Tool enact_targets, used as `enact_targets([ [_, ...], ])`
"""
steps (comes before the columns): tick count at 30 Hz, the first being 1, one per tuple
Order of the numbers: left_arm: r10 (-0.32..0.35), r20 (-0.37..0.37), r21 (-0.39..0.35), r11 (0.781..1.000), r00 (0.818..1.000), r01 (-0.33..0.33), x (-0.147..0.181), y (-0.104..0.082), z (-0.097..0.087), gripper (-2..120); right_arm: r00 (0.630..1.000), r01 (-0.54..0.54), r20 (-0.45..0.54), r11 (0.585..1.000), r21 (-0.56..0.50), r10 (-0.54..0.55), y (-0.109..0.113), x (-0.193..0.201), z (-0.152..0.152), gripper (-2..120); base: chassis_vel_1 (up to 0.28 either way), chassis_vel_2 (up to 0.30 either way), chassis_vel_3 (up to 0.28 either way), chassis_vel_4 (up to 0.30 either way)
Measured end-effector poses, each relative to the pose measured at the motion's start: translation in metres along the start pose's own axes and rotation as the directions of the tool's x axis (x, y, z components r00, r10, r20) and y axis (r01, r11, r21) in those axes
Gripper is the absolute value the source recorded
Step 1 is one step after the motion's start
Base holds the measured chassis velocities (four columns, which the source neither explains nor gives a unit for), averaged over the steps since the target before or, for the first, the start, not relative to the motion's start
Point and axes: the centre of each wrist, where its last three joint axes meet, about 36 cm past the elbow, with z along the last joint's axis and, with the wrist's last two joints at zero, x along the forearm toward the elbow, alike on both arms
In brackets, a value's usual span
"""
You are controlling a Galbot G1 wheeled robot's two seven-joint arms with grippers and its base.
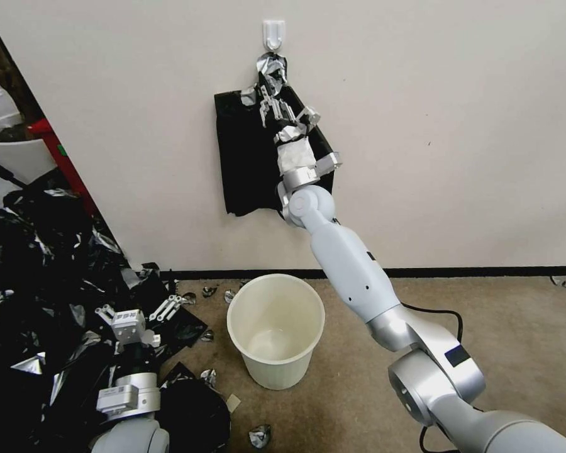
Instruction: Place a trash bag onto the trash bin.
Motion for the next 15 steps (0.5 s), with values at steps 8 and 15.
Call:
enact_targets([
  [8,0.005,-0.001,-0.009,1.000,1.000,-0.005,-0.002,0.002,0.003,100,0.996,0.073,0.045,0.997,-0.029,-0.072,-0.006,0.002,-0.005,0,0.000,0.000,0.000,0.000],
  [15,0.006,-0.004,-0.015,1.000,1.000,-0.006,-0.004,0.003,0.006,100,0.954,0.292,0.103,0.948,-0.128,-0.280,0.008,0.024,0.002,0,0.000,0.000,0.000,0.000],
])
